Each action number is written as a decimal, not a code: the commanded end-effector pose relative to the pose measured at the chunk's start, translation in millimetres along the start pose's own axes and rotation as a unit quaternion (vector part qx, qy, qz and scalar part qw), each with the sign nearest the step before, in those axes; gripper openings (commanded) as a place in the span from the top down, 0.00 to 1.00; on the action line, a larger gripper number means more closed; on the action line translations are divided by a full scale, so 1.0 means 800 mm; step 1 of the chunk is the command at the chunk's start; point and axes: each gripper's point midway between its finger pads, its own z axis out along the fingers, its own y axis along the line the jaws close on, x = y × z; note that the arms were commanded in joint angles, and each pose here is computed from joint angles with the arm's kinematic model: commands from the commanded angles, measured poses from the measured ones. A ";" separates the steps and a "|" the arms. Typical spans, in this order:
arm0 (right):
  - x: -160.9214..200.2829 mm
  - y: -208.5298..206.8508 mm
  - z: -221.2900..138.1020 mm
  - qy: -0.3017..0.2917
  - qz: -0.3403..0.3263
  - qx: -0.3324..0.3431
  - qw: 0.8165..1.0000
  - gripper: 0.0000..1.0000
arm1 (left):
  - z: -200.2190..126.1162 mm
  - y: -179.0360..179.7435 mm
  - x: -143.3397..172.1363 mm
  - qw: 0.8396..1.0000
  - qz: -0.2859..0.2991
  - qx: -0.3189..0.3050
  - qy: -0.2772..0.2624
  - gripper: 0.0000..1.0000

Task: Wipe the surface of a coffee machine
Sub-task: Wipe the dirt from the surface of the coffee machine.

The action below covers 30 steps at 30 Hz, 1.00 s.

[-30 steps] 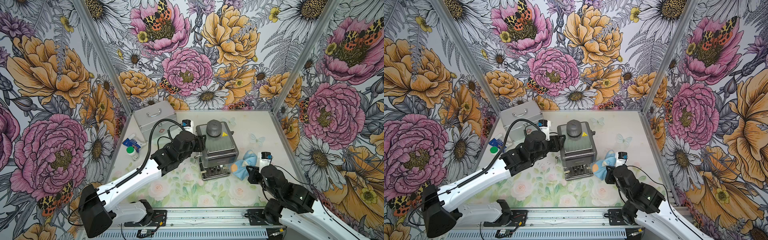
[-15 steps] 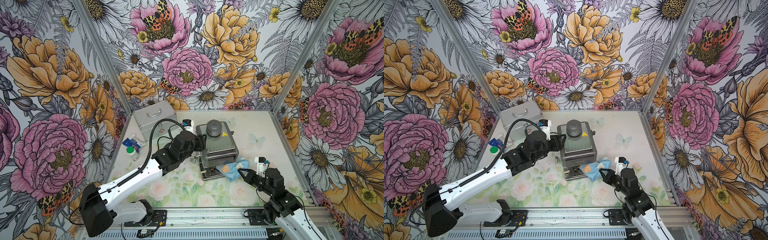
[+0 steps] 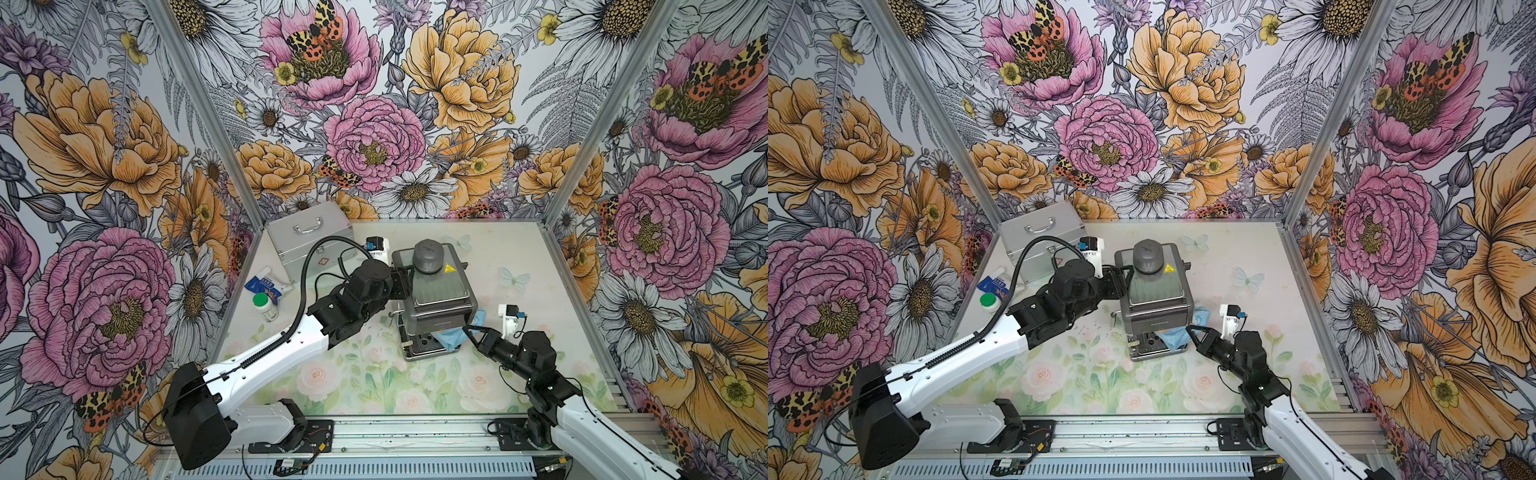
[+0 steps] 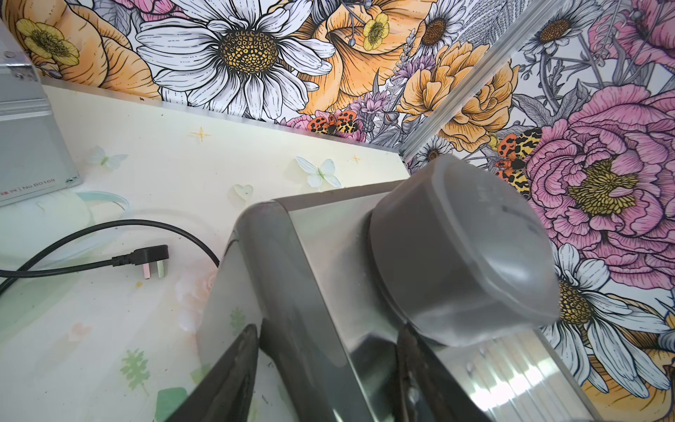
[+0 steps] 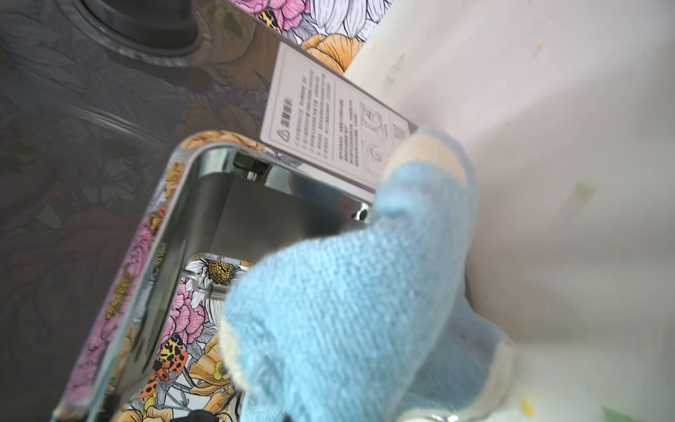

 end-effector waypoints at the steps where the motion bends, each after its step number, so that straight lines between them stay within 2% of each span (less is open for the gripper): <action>1: -0.024 0.035 0.010 -0.046 -0.022 -0.063 0.997 1.00 | 0.016 0.033 0.053 0.996 0.024 -0.039 0.071 0.40; 5: -0.024 0.044 0.024 -0.052 -0.023 -0.085 0.995 1.00 | 0.017 0.034 0.053 0.997 0.024 -0.036 0.071 0.40; 16: -0.019 0.056 0.049 -0.067 -0.036 -0.094 0.993 1.00 | 0.023 0.042 0.062 0.997 0.014 -0.036 0.072 0.43; 23: -0.003 0.051 0.072 -0.053 -0.041 -0.088 0.994 1.00 | 0.028 0.043 0.074 0.996 0.011 -0.024 0.082 0.43; 30: 0.003 0.068 0.088 -0.047 -0.058 -0.098 0.992 1.00 | 0.032 0.042 0.083 0.996 0.007 -0.015 0.090 0.43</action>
